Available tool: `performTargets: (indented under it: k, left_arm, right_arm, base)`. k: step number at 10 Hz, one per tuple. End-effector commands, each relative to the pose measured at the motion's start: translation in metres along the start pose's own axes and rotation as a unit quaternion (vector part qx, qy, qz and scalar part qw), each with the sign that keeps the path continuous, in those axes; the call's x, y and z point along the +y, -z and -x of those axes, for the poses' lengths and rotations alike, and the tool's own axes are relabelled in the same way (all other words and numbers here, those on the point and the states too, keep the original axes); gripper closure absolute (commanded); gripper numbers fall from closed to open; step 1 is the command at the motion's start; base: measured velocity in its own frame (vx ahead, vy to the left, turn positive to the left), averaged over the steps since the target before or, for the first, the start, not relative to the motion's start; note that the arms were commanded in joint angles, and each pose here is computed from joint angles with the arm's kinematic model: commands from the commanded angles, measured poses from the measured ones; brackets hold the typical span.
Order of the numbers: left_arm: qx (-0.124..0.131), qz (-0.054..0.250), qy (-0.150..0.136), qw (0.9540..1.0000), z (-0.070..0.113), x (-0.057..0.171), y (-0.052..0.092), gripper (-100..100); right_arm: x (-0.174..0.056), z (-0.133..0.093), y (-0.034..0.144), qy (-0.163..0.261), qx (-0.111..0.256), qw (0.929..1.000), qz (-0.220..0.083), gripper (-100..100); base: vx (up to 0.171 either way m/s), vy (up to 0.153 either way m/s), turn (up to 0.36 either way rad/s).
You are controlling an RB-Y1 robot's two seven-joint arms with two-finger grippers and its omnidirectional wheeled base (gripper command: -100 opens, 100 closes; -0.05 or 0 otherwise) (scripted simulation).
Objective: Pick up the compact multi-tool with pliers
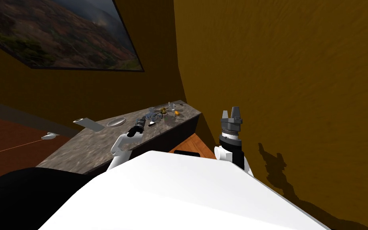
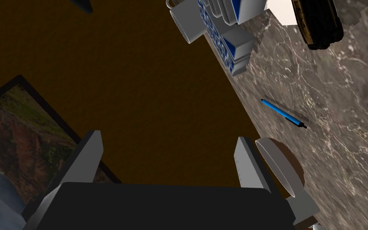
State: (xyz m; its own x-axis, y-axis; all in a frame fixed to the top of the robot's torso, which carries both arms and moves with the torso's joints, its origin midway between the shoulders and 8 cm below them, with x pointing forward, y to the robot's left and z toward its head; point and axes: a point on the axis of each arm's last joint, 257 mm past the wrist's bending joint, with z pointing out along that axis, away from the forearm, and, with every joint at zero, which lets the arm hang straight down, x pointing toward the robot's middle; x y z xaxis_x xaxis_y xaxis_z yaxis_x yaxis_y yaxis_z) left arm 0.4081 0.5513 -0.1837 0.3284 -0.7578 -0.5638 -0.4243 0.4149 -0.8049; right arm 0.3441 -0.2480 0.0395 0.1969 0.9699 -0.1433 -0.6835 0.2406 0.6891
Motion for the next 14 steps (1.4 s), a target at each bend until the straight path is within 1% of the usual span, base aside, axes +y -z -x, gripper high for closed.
performTargets:
  k: [1,2,3,4,5,7,8,9,10,12,13,14]
  left_arm:
    - [-0.005,0.025,0.002,0.9997,0.007,0.013,-0.002,-100]
    - [-0.005,0.031,0.002,0.9995,0.007,0.016,-0.002,-100]
    - [-0.016,0.053,0.006,0.9984,0.023,0.027,-0.008,-100]
    - [-0.016,0.069,0.007,0.9975,0.023,0.036,-0.007,-100]
    - [-0.028,0.088,0.014,0.9956,0.039,0.045,-0.011,-100]
    - [-0.026,0.113,0.015,0.9932,0.038,0.058,-0.008,-100]
    - [-0.038,0.134,0.025,0.99,0.053,0.069,-0.011,-100]
    - [-0.037,0.149,0.026,0.9879,0.052,0.076,-0.009,-100]
    - [-0.048,0.167,0.038,0.9841,0.066,0.085,-0.011,-100]
    - [-0.047,0.192,0.039,0.9796,0.065,0.097,-0.006,-100]
    - [-0.057,0.208,0.054,0.975,0.077,0.105,-0.008,-100]
    - [-0.056,0.221,0.054,0.9721,0.076,0.111,-0.005,-100]
  right_arm:
    - [0.0,0.0,0.0,0.0,0.0,1.0,0.0,0]
    - [0.0,0.0,0.0,0.0,0.0,1.0,0.0,0]
    - [0.0,0.0,0.0,0.0,0.0,1.0,0.0,0]
    - [0.0,0.0,0.0,0.0,0.0,1.0,0.0,0]
    - [0.0,0.0,0.0,0.0,0.0,1.0,0.0,0]
    - [0.0,0.0,0.0,0.0,0.0,1.0,0.0,0]
    - [0.0,0.0,0.0,0.0,0.0,1.0,0.0,0]
    - [0.0,0.0,0.0,0.0,0.0,1.0,0.0,0]
    - [0.0,0.0,0.0,0.0,0.0,1.0,0.0,0]
    - [0.0,0.0,0.0,0.0,0.0,1.0,0.0,0]
    - [0.0,0.0,0.0,0.0,0.0,1.0,0.0,0]
    - [0.0,0.0,0.0,0.0,0.0,1.0,0.0,0]
  base:
    - [0.003,-0.014,-0.177]
    - [0.0,0.0,0.0]
    - [0.006,-0.017,-0.268]
    - [0.007,-0.008,-0.115]
    - [0.01,-0.015,-0.16]
    - [0.009,-0.006,-0.061]
    - [0.011,-0.011,-0.237]
    - [0.011,-0.002,-0.114]
    - [0.016,-0.008,-0.157]
    - [0.011,-0.002,-0.049]
    - [0.013,-0.003,-0.196]
    - [0.014,0.004,-0.094]
